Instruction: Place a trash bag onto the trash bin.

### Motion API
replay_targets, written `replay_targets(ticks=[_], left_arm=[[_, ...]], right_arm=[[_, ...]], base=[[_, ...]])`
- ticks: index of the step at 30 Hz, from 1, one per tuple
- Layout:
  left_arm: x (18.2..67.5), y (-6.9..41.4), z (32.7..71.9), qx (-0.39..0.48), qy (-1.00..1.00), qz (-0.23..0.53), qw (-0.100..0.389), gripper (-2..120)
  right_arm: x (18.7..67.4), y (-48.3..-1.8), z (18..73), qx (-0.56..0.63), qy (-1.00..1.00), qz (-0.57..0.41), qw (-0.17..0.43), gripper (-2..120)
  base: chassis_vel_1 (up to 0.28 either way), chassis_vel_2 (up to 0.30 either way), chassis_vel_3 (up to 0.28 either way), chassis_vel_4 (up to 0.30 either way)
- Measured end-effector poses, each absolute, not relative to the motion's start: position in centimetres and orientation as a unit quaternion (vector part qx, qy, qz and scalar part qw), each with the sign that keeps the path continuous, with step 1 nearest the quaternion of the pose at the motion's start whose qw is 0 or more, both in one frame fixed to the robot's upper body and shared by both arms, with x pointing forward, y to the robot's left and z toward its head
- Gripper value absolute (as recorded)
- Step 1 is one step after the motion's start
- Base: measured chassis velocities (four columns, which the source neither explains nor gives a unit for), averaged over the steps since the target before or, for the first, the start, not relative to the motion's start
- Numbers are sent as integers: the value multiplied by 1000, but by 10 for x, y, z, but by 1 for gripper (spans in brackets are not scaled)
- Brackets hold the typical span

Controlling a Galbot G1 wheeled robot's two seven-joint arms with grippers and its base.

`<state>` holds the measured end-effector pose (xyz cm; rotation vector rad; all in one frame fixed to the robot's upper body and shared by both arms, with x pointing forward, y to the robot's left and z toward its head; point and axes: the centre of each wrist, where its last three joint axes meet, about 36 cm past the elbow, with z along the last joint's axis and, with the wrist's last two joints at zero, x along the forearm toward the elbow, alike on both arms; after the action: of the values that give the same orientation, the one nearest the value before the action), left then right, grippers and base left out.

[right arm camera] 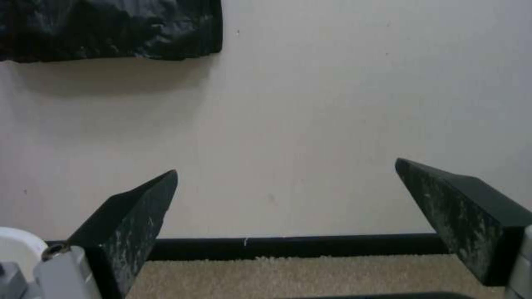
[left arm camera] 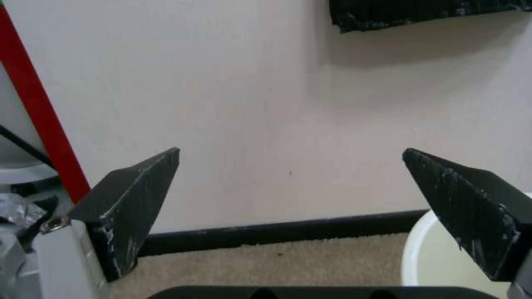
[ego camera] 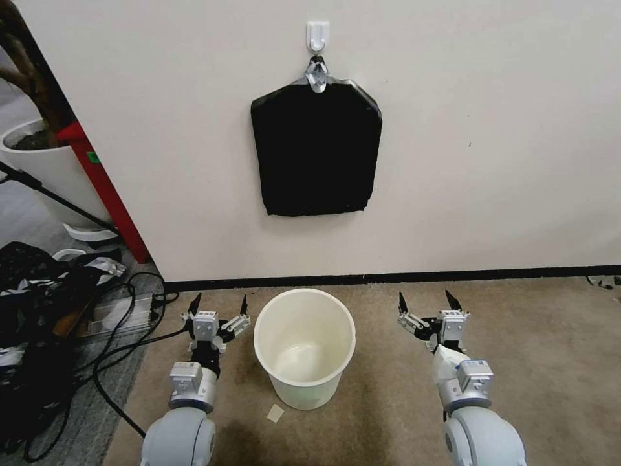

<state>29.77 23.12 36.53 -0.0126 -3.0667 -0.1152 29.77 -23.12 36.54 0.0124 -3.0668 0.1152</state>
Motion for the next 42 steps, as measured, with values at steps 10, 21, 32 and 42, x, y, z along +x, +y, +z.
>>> replay_targets(ticks=[10, 21, 32, 42], left_arm=[[298, 231, 365, -4, -999, -38, 36, 100], [298, 231, 365, -4, -999, -38, 36, 100], [328, 228, 376, 5, -999, 31, -17, 100], [354, 226, 387, 15, -994, 94, -52, 100]], right_arm=[[298, -231, 365, 4, -999, 38, 36, 100], [298, -231, 365, 4, -999, 38, 36, 100], [289, -236, 377, -88, -996, -14, 5, 100], [286, -238, 382, -125, -991, -36, -5, 100]], base=[[0, 0, 0, 0], [0, 0, 0, 0], [0, 0, 0, 0], [0, 0, 0, 0]])
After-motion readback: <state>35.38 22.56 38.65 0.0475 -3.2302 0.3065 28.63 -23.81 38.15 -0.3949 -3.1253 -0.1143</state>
